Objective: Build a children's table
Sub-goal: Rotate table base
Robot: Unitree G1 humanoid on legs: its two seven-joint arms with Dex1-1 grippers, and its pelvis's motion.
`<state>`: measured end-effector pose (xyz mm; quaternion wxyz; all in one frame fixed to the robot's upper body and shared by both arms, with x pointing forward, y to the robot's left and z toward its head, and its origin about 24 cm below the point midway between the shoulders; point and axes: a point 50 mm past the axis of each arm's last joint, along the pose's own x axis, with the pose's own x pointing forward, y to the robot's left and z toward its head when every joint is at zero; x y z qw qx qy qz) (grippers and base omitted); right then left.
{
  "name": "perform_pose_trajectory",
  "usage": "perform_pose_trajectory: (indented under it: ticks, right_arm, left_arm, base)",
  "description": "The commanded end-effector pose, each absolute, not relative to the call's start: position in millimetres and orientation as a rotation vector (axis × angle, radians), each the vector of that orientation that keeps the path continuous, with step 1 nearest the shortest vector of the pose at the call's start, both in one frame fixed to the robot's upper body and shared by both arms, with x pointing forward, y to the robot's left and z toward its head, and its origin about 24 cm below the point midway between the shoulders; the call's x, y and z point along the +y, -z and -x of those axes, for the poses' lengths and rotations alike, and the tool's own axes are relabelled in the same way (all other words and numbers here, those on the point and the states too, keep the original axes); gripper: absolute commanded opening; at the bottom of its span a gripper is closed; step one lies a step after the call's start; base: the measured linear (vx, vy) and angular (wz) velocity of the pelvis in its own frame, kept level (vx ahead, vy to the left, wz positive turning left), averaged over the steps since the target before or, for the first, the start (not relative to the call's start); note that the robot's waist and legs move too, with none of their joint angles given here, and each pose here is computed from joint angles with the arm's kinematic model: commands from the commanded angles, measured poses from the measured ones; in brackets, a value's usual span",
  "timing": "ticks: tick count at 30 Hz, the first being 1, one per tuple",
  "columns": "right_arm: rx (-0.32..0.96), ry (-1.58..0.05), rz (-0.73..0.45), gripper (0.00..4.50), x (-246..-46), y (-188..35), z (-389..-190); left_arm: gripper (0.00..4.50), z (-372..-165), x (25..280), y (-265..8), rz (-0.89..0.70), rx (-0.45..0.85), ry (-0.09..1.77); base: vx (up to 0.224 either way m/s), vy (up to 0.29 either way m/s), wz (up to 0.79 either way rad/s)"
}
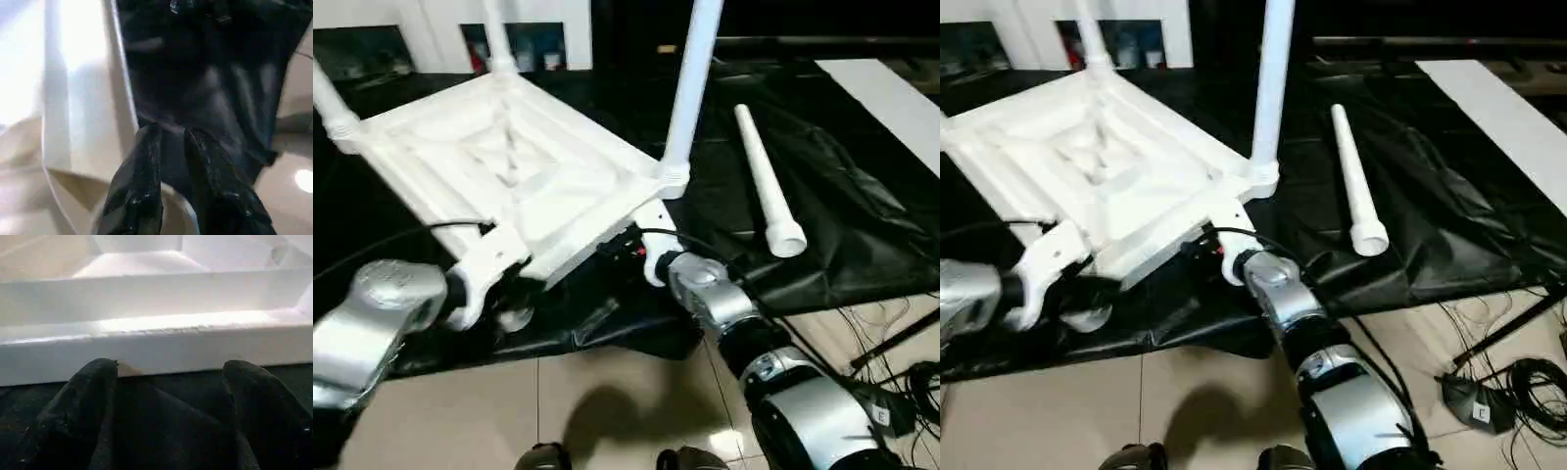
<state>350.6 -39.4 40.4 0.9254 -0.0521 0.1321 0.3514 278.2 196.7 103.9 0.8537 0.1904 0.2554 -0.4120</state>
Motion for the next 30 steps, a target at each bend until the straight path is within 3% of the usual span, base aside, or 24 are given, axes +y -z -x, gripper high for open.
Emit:
perform_pose_trajectory:
  ticks: [1,7,12,17,19,21,26,30]
  right_arm:
    - [0.222,-0.726,0.076,3.88,-40.5,-50,-352.9]
    - [0.136,-0.682,0.041,3.88,-62.3,-71,-358.2]
    - [0.114,-0.73,0.133,3.88,-84.4,-75,-350.2]
    - [0.168,-0.842,0.241,3.88,-95.3,-66,-333.3]
    - [0.172,-0.835,0.238,3.88,-95.1,-66,-332.9]
    - [0.184,-0.82,0.241,3.88,-92.3,-63,-333.2]
    - [0.194,-0.821,0.229,3.88,-83.6,-62,-334.8]
    - [0.213,-0.908,0.201,3.88,-72.1,-61,-331.4]
  left_arm:
    - [1.0,-288,193,-89,-0.418,0.546,0.84]
    - [1.0,-302,184,-106,-0.399,0.439,0.819]
    - [1.0,-300,193,-132,-0.384,0.393,0.81]
    - [1.0,-301,261,-157,-0.616,0.485,0.468]
    - [1.0,-299,269,-158,-0.652,0.516,0.435]
    - [1.0,-290,292,-156,-0.724,0.645,0.348]
    - [1.0,-276,299,-140,-0.737,0.779,0.387]
    - [1.0,-262,280,-116,-0.682,0.862,0.579]
  base:
    - [0.0,0.0,0.0]
    - [0.0,0.0,0.0]
    - [0.0,0.0,0.0]
    - [0.0,0.0,0.0]
    - [0.0,0.0,0.0]
    - [0.0,0.0,0.0]
    - [0.0,0.0,0.0]
    - [0.0,0.0,0.0]
